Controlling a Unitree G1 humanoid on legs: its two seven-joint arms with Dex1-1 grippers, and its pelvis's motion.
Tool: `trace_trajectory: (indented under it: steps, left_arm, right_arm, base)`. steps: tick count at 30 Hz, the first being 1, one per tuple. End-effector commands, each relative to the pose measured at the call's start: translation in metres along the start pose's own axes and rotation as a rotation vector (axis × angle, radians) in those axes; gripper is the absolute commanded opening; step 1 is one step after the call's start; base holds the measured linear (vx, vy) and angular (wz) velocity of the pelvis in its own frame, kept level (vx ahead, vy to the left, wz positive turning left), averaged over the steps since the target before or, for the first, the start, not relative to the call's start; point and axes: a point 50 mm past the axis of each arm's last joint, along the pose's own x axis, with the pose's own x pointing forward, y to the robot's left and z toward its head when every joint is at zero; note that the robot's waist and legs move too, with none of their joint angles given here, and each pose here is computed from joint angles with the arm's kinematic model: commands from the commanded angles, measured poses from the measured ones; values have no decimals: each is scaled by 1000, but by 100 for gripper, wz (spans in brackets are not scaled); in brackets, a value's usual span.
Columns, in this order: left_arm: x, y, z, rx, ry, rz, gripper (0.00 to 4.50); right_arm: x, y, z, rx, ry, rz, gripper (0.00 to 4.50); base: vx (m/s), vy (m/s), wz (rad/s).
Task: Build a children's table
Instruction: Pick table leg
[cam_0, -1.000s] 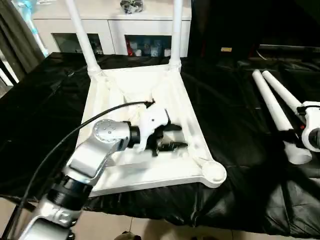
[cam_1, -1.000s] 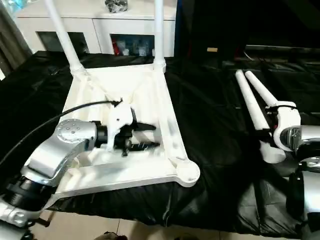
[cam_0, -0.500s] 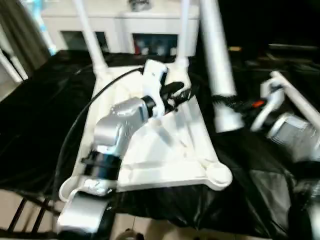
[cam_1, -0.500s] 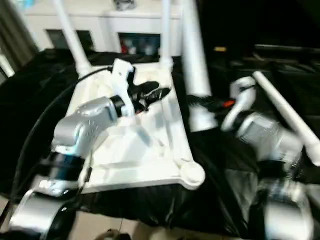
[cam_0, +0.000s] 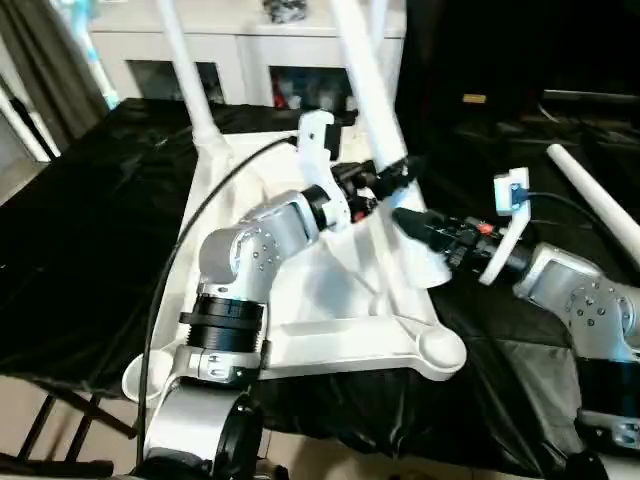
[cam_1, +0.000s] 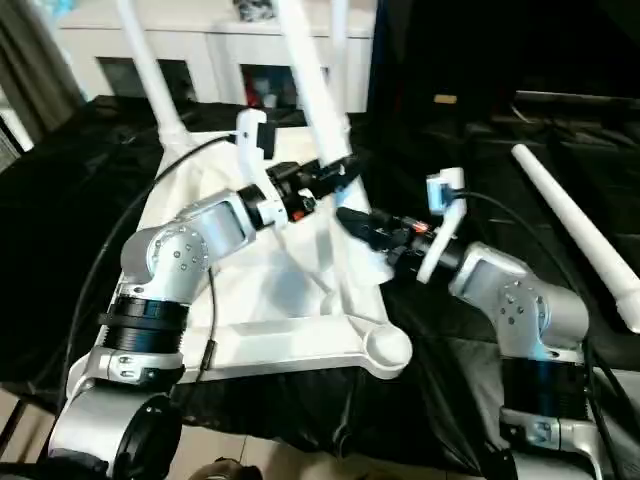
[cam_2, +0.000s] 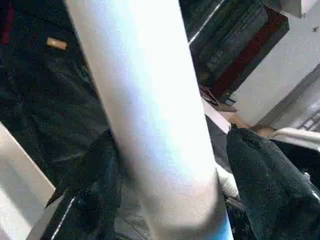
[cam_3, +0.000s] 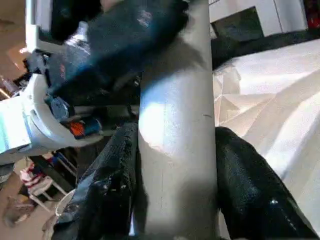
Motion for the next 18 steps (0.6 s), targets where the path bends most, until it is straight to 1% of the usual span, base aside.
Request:
trace_trajectory:
  steps: [1,3,4,5,7,8,9,10,11,12,15,16,17,18]
  left_arm:
    - [4,-1,4,8,7,44,342]
    - [4,0,5,7,7,63,342]
    - [5,2,9,-34,-17,111,342]
    - [6,3,10,-50,-25,128,324]
    - [7,4,12,-86,-37,148,306]
    - [7,4,12,-86,-37,148,306]
    - [9,2,13,-118,-45,156,303]
    - [10,2,13,-126,-47,159,292]
    - [12,2,13,-159,-65,194,276]
    - [13,3,13,-173,-73,215,265]
    - [14,4,13,-204,-87,245,256]
    - [15,5,12,-220,-95,282,239]
    - [15,5,12,-221,-96,285,223]
    - [16,6,12,-229,-102,306,221]
  right_arm:
    - [7,6,1,-47,-2,-11,186]
    - [8,7,2,-63,-4,-24,186]
    - [16,11,2,-141,3,-77,186]
    - [19,12,3,-166,4,-91,186]
    - [30,18,0,-232,22,-122,186]
    - [30,18,0,-232,22,-122,186]
    - [39,23,-2,-300,31,-157,186]
    - [42,24,-3,-312,30,-165,186]
    - [51,28,-5,-364,33,-192,186]
    - [54,30,-5,-387,30,-208,186]
    - [62,35,-7,-419,26,-218,186]
    - [67,38,-6,-442,5,-257,186]
    - [68,38,-6,-444,4,-259,186]
    - [70,39,-5,-460,-9,-280,186]
  base:
    - [0,0,0]
    - [0,0,0]
    - [0,0,0]
    - [0,0,0]
    - [0,0,0]
    - [0,0,0]
    - [0,0,0]
    - [0,0,0]
    - [0,0,0]
    - [0,0,0]
    - [0,0,0]
    - [0,0,0]
    - [0,0,0]
    - [0,0,0]
